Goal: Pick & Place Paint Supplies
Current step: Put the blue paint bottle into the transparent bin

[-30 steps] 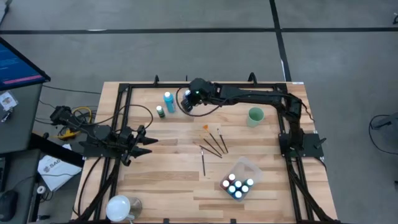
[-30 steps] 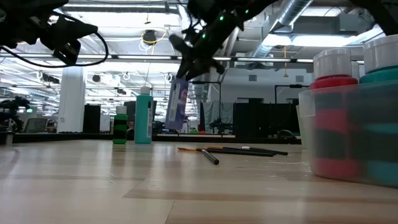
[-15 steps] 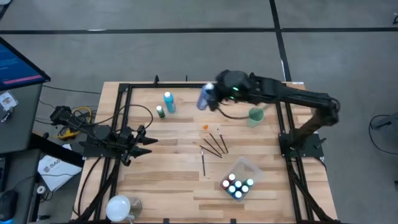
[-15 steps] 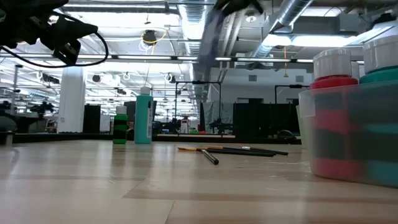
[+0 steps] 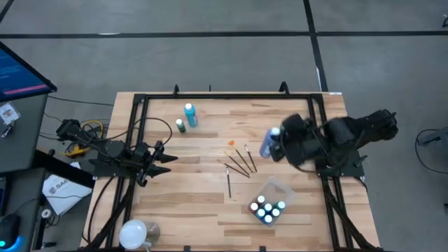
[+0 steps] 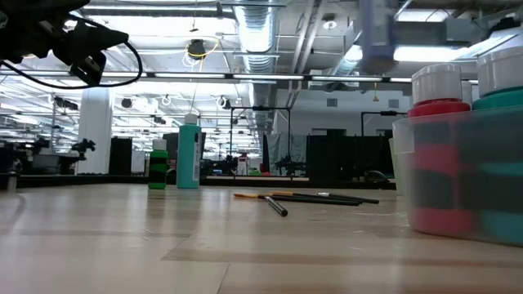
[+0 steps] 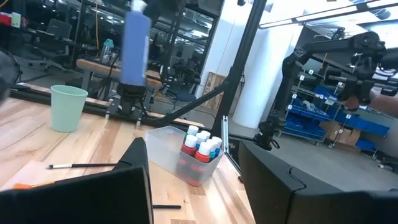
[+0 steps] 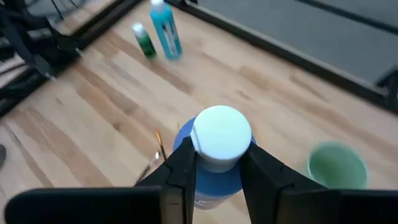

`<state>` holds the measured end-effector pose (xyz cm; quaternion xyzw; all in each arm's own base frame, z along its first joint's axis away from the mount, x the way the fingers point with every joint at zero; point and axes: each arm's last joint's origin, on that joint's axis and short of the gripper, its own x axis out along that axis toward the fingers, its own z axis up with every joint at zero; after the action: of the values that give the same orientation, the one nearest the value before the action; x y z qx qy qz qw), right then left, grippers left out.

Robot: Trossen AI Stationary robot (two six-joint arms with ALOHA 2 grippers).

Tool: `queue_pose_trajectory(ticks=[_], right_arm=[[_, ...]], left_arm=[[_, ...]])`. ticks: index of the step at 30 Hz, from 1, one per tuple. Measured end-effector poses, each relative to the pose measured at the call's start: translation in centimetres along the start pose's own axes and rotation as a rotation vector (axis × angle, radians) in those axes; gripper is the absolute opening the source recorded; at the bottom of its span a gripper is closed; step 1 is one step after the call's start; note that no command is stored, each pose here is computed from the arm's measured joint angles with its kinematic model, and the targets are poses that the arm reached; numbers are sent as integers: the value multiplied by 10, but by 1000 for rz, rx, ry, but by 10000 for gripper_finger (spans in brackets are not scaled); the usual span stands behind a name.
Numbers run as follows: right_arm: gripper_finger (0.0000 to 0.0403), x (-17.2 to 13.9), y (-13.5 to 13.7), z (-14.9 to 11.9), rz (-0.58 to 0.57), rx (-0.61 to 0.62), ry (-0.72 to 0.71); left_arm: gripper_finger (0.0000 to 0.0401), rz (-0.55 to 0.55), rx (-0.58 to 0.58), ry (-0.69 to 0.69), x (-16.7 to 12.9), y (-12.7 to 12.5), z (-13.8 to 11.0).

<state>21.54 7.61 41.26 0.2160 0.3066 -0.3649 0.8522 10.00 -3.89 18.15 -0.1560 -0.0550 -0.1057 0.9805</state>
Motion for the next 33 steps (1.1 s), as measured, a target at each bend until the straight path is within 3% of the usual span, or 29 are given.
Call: queue_pose_trajectory(ticks=[17, 27, 33], right_arm=[[86, -32, 11, -95, 60, 98, 85], [86, -48, 2, -117, 128, 71, 107], [86, -41, -4, -138, 96, 8, 107]], left_arm=[[132, 0, 0, -2, 0, 0, 0], [132, -4, -3, -13, 0, 0, 1], [132, -4, -4, -15, 0, 0, 1]])
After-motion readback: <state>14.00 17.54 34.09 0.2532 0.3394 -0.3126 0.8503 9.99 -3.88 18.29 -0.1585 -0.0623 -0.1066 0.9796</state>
